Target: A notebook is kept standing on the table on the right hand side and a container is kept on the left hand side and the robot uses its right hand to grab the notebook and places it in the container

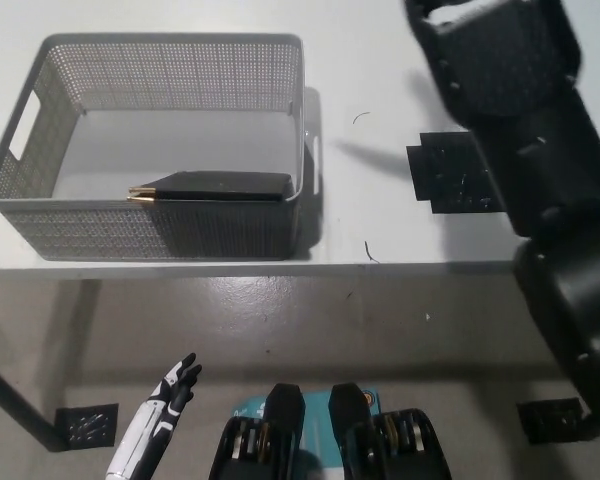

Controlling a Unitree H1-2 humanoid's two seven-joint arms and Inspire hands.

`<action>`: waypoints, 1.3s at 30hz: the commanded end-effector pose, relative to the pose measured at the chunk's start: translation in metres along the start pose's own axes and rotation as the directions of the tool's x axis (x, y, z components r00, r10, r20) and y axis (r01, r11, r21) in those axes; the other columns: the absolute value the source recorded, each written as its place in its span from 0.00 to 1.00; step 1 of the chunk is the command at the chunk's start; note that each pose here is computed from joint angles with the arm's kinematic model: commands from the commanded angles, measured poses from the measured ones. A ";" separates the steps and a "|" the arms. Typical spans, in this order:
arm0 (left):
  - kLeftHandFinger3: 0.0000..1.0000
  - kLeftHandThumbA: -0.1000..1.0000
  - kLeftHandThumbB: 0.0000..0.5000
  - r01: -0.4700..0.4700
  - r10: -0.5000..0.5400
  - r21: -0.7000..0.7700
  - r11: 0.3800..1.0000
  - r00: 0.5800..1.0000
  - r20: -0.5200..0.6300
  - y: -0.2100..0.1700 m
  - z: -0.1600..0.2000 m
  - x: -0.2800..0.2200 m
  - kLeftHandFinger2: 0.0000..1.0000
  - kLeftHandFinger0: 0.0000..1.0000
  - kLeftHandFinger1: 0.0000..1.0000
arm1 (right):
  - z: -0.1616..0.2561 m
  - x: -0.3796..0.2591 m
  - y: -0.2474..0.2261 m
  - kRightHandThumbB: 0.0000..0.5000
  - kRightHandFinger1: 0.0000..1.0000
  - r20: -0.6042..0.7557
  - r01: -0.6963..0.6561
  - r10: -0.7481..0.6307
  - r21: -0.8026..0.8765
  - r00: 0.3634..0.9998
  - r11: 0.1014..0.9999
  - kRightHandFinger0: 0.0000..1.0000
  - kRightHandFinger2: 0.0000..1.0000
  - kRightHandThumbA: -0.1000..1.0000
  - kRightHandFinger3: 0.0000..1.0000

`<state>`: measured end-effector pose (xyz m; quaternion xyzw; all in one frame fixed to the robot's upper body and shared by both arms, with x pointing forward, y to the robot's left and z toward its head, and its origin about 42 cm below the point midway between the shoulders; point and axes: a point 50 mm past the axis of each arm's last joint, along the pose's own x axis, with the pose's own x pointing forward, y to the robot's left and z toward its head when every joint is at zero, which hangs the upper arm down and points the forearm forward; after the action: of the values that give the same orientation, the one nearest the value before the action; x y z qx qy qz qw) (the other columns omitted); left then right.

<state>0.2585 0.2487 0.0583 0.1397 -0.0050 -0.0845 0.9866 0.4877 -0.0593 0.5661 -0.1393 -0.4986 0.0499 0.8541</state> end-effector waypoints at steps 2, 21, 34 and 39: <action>1.00 1.00 0.37 0.002 -0.003 0.031 1.000 1.000 0.026 0.008 0.006 -0.002 1.00 1.00 1.00 | 0.105 -0.054 -0.108 0.90 1.00 0.291 0.061 -0.083 0.084 0.953 0.995 1.00 1.00 1.00 1.00; 1.00 1.00 0.44 0.012 -0.008 -0.075 0.997 0.998 0.059 0.004 0.009 0.002 1.00 1.00 1.00 | 0.094 -0.372 -0.073 0.92 1.00 -0.048 0.106 -0.097 0.253 0.994 0.962 1.00 1.00 1.00 1.00; 1.00 1.00 0.41 0.014 -0.009 -0.070 0.997 0.998 0.070 0.006 0.012 0.004 1.00 1.00 1.00 | 0.026 -0.497 -0.034 0.75 1.00 -0.525 0.143 0.019 0.267 0.851 0.953 1.00 1.00 1.00 1.00; 1.00 1.00 0.40 0.011 -0.006 -0.079 0.997 0.998 0.069 0.004 0.012 0.003 1.00 1.00 1.00 | -0.009 -0.524 -0.024 0.72 1.00 -0.613 0.169 0.063 0.314 0.788 0.934 1.00 1.00 1.00 1.00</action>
<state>0.2586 0.2491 0.0595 0.1074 -0.0052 -0.0873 0.9904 0.2223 -0.2021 0.1314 -0.0216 -0.1426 0.0445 0.9885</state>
